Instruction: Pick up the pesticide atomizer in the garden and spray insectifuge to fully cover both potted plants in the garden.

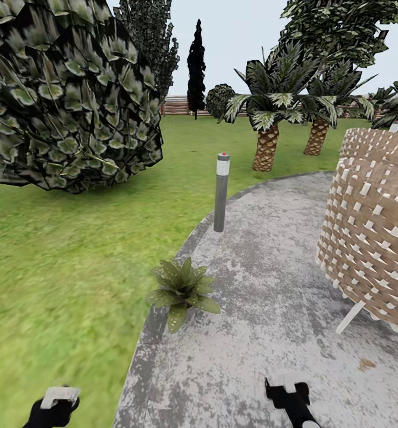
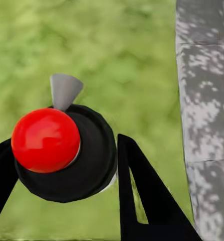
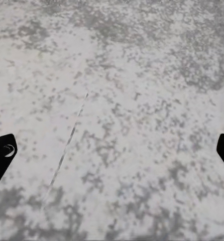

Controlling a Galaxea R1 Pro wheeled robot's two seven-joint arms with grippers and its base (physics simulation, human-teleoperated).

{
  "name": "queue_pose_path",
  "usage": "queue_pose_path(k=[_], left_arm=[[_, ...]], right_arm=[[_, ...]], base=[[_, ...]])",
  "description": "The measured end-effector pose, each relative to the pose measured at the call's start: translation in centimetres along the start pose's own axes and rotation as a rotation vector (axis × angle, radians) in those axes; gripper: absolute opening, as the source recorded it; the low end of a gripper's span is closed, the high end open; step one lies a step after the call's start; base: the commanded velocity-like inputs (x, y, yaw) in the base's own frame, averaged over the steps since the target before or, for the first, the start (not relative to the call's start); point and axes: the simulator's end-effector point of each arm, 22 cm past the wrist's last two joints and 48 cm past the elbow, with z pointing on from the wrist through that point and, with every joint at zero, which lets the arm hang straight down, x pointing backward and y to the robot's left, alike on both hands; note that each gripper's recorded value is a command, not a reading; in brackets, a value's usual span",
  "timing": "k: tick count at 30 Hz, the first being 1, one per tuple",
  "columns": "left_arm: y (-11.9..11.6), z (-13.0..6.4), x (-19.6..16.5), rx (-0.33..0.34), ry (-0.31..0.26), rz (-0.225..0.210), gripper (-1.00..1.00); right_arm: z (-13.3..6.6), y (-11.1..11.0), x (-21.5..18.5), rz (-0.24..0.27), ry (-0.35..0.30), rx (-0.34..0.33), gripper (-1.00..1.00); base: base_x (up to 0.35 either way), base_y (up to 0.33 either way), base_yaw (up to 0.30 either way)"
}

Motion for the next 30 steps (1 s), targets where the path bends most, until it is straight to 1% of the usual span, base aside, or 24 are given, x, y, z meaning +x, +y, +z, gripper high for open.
queue_pose_path(k=[1,2,4,8,12,14,19,22,24,26,30], left_arm=[[0.4,-0.2,0.2,-0.022,-0.007,-0.020,-1.00],[1.0,-0.5,0.7,-0.050,-0.011,-0.050,-1.00],[1.8,-1.0,1.5,-0.075,-0.010,-0.066,-1.00],[2.6,-1.4,1.8,-0.094,-0.007,-0.068,-1.00],[3.9,-1.7,2.5,-0.155,0.003,-0.067,-1.00],[4.1,-1.8,2.7,-0.167,0.006,-0.067,-1.00],[3.4,-1.8,3.2,-0.164,0.014,-0.077,-1.00],[2.5,-1.7,3.5,-0.154,0.019,-0.089,-1.00],[2.2,-1.7,3.6,-0.151,0.021,-0.093,-1.00],[1.8,-1.6,3.7,-0.148,0.023,-0.100,-1.00],[0.7,-1.4,3.8,-0.140,0.021,-0.122,-1.00]], right_arm=[[0.0,-0.4,-0.2,0.015,-0.013,0.016,1.00],[-0.1,-0.7,-0.6,0.033,-0.037,0.032,1.00],[-0.2,-1.0,-0.9,0.043,-0.053,0.042,1.00],[-0.2,-0.5,-1.0,0.048,-0.058,0.037,1.00],[-0.2,-0.6,-1.0,0.048,-0.059,0.041,1.00],[-0.2,-0.5,-1.0,0.045,-0.057,0.037,1.00],[-1.4,0.7,2.7,0.039,0.019,0.021,1.00],[-3.2,1.1,6.5,0.034,0.077,0.015,1.00],[-4.0,1.3,8.1,0.031,0.101,0.011,1.00],[-4.4,1.3,8.9,0.030,0.113,0.010,1.00],[-4.6,1.5,9.1,0.030,0.116,0.008,1.00]], base=[[0.000,0.000,0.000],[0.000,0.000,0.000],[0.000,0.000,0.000],[0.000,0.000,0.000],[0.000,0.000,0.000],[0.000,0.000,0.000],[0.000,0.000,0.000],[0.000,0.000,0.000],[0.000,0.000,0.000],[0.000,0.000,0.000],[0.000,0.000,0.000]])
